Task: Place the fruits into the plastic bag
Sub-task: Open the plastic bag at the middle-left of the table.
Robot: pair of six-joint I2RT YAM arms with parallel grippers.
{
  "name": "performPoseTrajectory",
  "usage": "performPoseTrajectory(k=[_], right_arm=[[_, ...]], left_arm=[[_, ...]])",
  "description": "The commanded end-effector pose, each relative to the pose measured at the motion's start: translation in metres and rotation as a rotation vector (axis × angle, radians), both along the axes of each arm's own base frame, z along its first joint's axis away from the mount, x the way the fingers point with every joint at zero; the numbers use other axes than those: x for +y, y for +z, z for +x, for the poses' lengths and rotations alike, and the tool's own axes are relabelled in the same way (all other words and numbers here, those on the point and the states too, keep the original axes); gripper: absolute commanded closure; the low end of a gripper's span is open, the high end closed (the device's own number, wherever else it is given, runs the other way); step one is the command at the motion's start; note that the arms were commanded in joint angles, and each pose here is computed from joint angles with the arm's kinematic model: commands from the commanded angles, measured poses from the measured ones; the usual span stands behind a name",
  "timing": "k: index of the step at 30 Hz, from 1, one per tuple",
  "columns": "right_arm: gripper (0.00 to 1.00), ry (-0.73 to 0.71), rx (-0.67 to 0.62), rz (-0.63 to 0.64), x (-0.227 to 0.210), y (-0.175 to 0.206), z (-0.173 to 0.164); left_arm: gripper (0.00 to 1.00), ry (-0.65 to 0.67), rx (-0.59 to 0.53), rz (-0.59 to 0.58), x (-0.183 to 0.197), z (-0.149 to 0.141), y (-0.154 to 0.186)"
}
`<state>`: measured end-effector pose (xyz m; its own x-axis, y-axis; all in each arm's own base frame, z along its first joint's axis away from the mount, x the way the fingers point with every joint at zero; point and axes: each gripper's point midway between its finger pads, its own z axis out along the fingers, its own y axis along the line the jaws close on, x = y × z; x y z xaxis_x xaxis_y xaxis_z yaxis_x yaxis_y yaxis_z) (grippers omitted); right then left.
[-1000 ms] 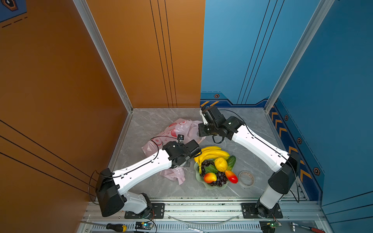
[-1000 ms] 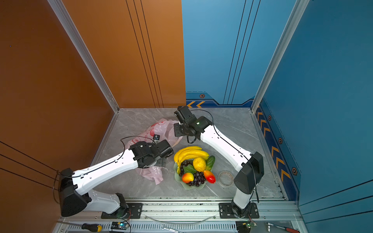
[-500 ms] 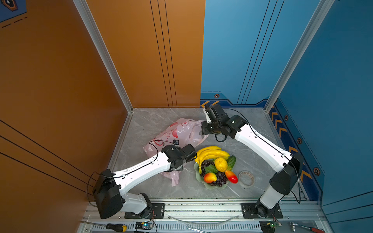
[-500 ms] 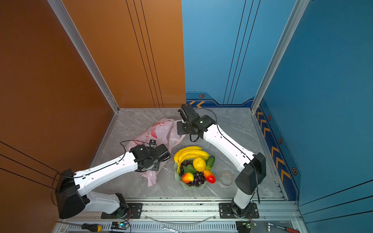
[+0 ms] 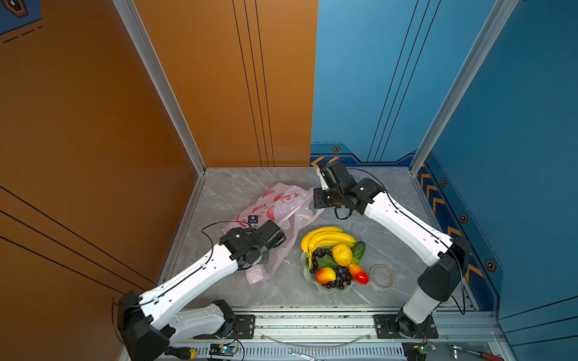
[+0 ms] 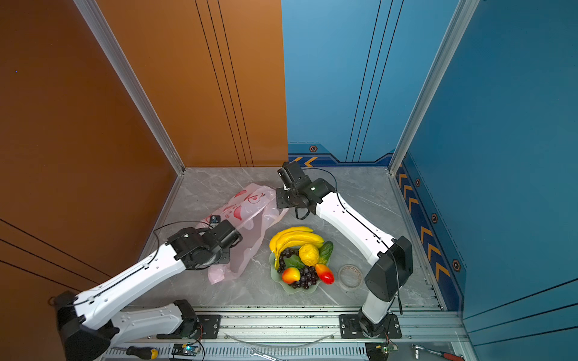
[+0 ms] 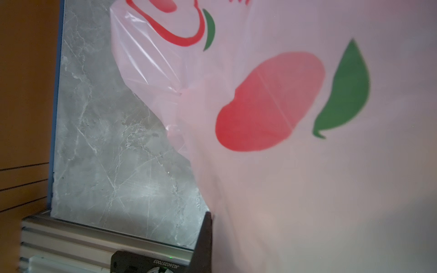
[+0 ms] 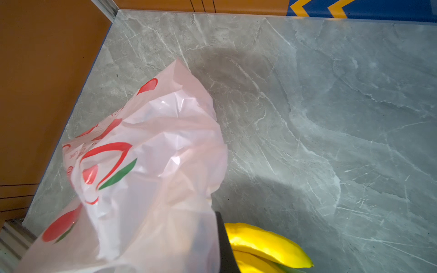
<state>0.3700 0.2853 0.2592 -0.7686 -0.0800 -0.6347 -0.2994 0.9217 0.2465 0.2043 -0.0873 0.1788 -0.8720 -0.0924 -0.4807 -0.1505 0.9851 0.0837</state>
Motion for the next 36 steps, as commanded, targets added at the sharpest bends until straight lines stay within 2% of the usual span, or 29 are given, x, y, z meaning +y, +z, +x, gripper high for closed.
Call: performPoseTrajectory(k=[1, 6, 13, 17, 20, 26, 32, 34, 35, 36], right_arm=[[1.00, -0.027, -0.051, 0.006, -0.009, -0.002, 0.030], [1.00, -0.061, -0.130, -0.020, -0.024, 0.001, 0.063], [1.00, -0.078, -0.109, -0.052, -0.033, -0.043, 0.090], [1.00, -0.095, -0.158, 0.026, -0.024, -0.038, 0.114], [1.00, -0.095, -0.153, 0.014, -0.019, -0.049, 0.126], [1.00, -0.133, -0.041, -0.058, -0.036, -0.107, 0.114], [1.00, -0.166, 0.044, -0.061, -0.058, -0.123, 0.102], [0.84, -0.181, 0.062, -0.053, -0.063, -0.107, 0.097], [0.72, -0.192, 0.068, -0.053, -0.067, -0.098, 0.094], [0.55, -0.209, 0.077, -0.052, -0.071, -0.084, 0.089]], left_arm=[[0.98, 0.003, -0.040, -0.088, 0.010, 0.004, 0.025], [1.00, -0.001, -0.062, -0.148, 0.011, 0.015, 0.034], [1.00, 0.019, -0.050, -0.285, -0.015, 0.027, -0.001], [1.00, 0.038, -0.098, -0.333, -0.023, 0.039, 0.001], [1.00, 0.034, -0.100, -0.323, -0.024, 0.042, 0.000], [1.00, 0.020, -0.065, -0.332, -0.031, 0.039, -0.027], [1.00, 0.015, -0.053, -0.338, -0.034, 0.034, -0.044], [1.00, 0.008, -0.066, -0.354, -0.038, 0.036, -0.038], [1.00, 0.004, -0.072, -0.360, -0.039, 0.038, -0.035], [1.00, 0.001, -0.081, -0.366, -0.041, 0.040, -0.030]])
